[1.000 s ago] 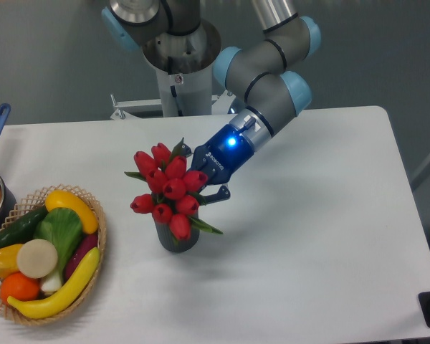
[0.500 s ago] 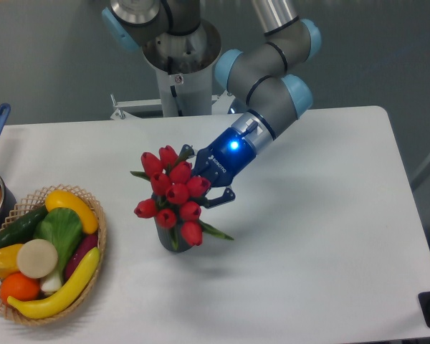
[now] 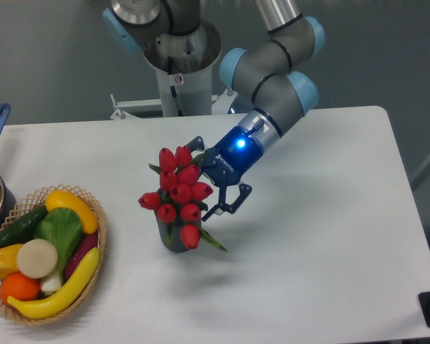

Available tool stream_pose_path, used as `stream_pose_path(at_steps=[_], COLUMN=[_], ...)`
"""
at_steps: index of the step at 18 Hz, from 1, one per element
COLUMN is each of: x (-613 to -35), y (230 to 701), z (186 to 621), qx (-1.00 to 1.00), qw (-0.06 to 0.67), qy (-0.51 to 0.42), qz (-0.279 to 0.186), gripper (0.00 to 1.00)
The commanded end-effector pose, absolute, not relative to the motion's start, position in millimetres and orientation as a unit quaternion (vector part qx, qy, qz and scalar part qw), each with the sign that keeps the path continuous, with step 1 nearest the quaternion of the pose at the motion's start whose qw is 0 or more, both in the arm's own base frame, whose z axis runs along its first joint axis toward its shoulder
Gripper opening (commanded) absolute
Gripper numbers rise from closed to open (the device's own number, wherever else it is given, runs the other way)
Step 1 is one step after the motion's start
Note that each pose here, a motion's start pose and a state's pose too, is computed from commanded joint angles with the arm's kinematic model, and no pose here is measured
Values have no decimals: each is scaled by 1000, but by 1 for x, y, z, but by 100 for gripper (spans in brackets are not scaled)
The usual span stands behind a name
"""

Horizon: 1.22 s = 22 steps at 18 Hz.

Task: Insert the flowers into the vase
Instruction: 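Push the tulip bunch further down into the vase, then open the gripper and lift it away from the tulips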

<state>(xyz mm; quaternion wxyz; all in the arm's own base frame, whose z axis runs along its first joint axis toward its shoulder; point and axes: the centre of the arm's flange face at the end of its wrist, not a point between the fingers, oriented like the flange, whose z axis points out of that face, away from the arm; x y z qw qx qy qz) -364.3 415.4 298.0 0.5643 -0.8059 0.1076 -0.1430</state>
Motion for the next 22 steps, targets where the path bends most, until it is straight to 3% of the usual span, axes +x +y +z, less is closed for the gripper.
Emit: stream_pose_path(at_steps=[6,12,17,20,22], x=[-362,-388,-415,-422,-429], y=[391,333,293,284,270], z=[333,399,450,469,486], qx=[-853,-898,-907,-917,-934], qw=[503,416,371,318,253], qy=[126,114,102,134,157], qz=[-60,85,172,201,197], gripper=[100,100,100,100,100])
